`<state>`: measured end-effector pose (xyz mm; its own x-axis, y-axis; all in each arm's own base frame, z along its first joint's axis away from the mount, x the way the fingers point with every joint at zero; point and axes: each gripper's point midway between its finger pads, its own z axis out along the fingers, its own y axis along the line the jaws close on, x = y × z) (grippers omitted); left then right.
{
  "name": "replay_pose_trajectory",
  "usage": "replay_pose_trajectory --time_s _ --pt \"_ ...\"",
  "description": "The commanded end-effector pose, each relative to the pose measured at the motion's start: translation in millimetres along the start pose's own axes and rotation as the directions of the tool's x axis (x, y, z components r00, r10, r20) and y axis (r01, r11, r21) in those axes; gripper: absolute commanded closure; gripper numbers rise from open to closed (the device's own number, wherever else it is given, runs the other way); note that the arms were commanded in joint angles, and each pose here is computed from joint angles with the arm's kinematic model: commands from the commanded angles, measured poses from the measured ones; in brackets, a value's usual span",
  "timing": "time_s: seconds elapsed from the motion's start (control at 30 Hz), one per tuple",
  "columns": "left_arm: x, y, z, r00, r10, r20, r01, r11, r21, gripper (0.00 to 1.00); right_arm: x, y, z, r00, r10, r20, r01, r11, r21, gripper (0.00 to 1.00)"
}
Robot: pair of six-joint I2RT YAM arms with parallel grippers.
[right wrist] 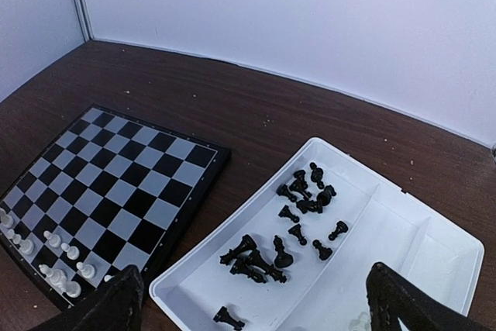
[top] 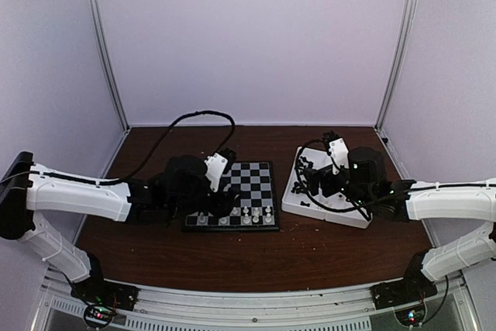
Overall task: Set up the chess pieces on the board
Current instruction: Place the chess piece on the chessboard.
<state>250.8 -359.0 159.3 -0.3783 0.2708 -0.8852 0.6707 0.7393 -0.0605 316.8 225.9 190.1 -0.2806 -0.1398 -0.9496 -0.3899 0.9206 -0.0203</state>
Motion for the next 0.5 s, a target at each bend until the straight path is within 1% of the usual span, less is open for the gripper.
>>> replay_pose_trajectory --time_s 0.0,0.03,0.13,0.17,0.23,0.37,0.47 --pt "-12.1 31.3 -28.3 0.998 -0.034 -0.047 0.026 0.986 -0.162 0.35 -0.7 -18.3 -1.4 0.991 0.085 -0.103 -0.076 0.994 0.085 0.02" --pt "-14.4 35.6 -34.9 0.998 -0.038 -0.052 0.028 0.983 -0.181 0.29 4.4 -21.9 -2.3 0.983 0.101 -0.154 -0.084 0.990 0.112 0.04" --pt "-15.5 50.3 -52.6 0.998 -0.026 -0.063 0.009 0.970 -0.244 0.04 14.5 -32.9 -8.5 0.950 0.134 -0.280 -0.086 0.980 0.178 0.10" --pt "-13.8 56.9 -58.6 0.998 -0.029 -0.060 0.011 0.963 -0.271 0.03 17.2 -36.9 -11.8 0.938 0.140 -0.319 -0.080 0.978 0.193 0.12" --pt "-10.1 69.0 -69.6 0.999 -0.039 -0.035 0.026 0.947 -0.319 0.02 20.3 -46.9 -17.2 0.908 0.162 -0.387 -0.078 0.971 0.224 0.15" --pt "-6.9 80.4 -84.2 0.998 -0.054 0.024 0.059 0.942 -0.331 0.02 29.0 -60.1 -21.0 0.842 0.219 -0.493 -0.103 0.962 0.252 0.32" --pt "-5.4 86.6 -92.4 0.997 -0.065 0.028 0.071 0.939 -0.337 0.02 34.4 -62.9 -17.3 0.807 0.241 -0.539 -0.113 0.959 0.260 0.40"
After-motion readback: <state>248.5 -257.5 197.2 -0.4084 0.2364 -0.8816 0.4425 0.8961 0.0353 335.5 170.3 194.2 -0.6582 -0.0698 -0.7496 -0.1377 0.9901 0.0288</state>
